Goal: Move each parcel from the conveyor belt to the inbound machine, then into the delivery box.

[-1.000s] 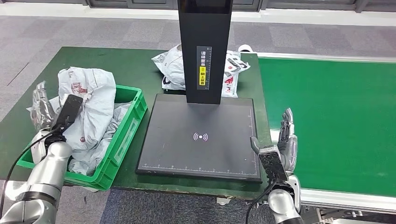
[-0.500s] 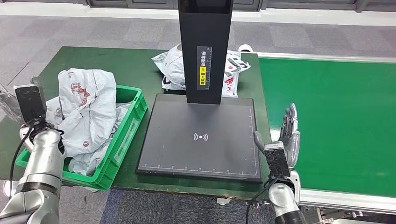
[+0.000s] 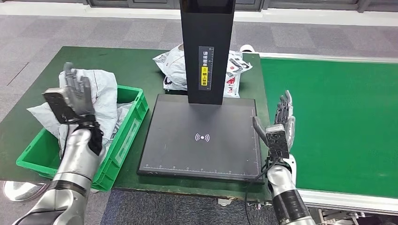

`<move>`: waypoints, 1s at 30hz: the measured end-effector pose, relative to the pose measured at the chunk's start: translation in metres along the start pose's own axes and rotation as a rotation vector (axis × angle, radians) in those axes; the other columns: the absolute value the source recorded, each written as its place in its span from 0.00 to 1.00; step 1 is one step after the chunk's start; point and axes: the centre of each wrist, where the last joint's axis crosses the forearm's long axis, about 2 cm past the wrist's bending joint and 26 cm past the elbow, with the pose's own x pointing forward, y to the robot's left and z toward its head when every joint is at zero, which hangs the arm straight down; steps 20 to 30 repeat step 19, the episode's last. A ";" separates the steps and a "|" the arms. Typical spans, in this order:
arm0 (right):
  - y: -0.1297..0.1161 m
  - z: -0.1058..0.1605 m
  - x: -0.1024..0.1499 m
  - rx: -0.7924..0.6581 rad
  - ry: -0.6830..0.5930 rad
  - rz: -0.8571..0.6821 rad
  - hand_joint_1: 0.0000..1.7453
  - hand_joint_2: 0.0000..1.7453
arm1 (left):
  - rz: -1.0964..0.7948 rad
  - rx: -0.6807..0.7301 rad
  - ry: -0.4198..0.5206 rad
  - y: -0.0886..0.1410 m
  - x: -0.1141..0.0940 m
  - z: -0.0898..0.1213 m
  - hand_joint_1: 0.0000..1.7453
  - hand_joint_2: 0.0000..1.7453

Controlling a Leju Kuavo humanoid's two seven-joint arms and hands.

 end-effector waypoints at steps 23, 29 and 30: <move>0.049 -0.012 0.015 -0.019 -0.113 0.105 0.00 1.00 | 0.018 -0.274 -0.026 -0.183 0.026 0.065 0.00 1.00; 0.049 -0.012 0.015 -0.019 -0.113 0.105 0.00 1.00 | 0.018 -0.274 -0.026 -0.183 0.026 0.065 0.00 1.00; 0.049 -0.012 0.015 -0.019 -0.113 0.105 0.00 1.00 | 0.018 -0.274 -0.026 -0.183 0.026 0.065 0.00 1.00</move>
